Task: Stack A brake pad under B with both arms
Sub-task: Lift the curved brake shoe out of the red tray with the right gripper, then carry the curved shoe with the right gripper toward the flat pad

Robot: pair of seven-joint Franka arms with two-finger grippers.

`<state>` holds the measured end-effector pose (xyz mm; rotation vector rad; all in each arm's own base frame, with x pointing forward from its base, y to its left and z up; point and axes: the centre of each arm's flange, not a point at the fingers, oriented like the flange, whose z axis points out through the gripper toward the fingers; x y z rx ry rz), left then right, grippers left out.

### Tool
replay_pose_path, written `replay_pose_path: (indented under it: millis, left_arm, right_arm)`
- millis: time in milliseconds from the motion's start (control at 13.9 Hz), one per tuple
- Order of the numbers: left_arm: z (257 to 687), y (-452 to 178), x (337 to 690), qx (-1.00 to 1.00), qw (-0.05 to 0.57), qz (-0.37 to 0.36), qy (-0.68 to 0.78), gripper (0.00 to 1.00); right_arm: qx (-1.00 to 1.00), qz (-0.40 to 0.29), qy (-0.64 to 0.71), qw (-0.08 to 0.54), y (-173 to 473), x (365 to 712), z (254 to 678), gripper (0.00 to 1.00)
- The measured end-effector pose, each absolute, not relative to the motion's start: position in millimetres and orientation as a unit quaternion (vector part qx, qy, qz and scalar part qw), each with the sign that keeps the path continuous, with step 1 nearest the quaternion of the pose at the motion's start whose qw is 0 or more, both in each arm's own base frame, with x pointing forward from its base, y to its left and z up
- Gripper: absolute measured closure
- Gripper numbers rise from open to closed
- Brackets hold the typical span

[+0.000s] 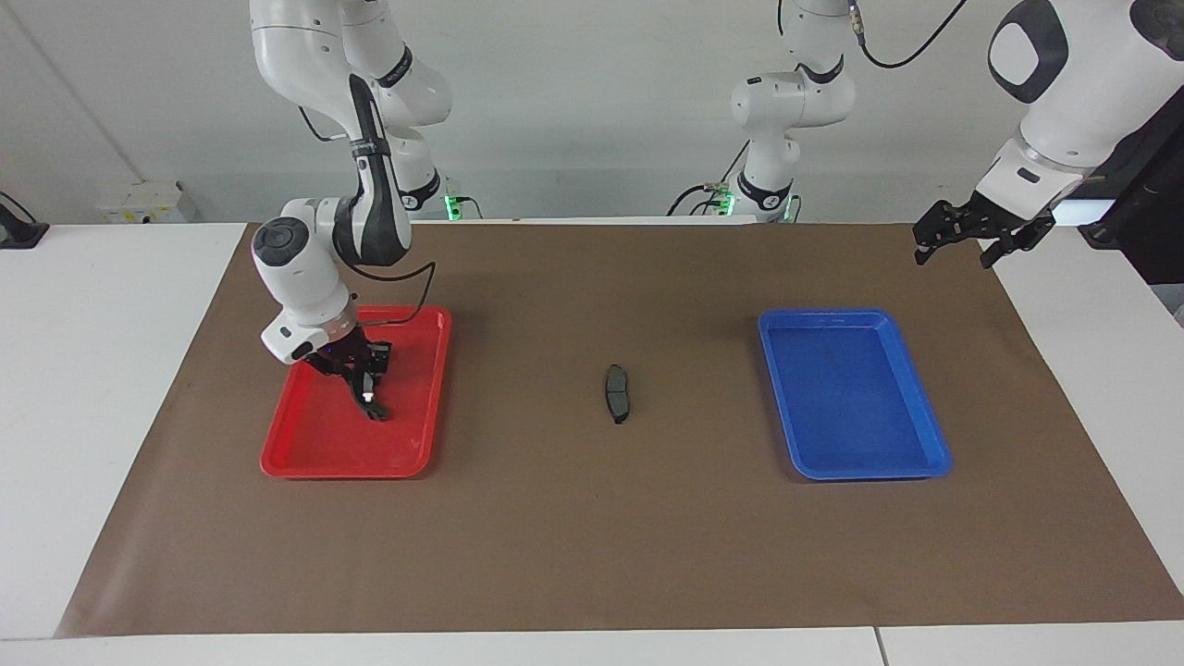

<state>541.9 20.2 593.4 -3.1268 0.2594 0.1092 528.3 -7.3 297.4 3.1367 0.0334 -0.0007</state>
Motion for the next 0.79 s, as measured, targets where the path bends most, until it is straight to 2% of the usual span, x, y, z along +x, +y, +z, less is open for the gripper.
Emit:
replay_pose_path:
  millis: [216, 504, 792]
  left_arm:
    - [593, 20, 542, -0.996, 0.001, 0.035, 0.083, 0.0]
    - [593, 20, 542, -0.996, 0.001, 0.035, 0.083, 0.0]
    - [593, 20, 542, -0.996, 0.001, 0.035, 0.083, 0.01]
  right_arm:
    - [0.999, -0.023, 0.021, 0.001, 3, 535, 312, 0.57]
    - [0.998, -0.023, 0.058, -0.002, 48, 566, 378, 0.57]
    - [0.999, 0.002, 0.034, -0.007, 140, 575, 410, 0.57]
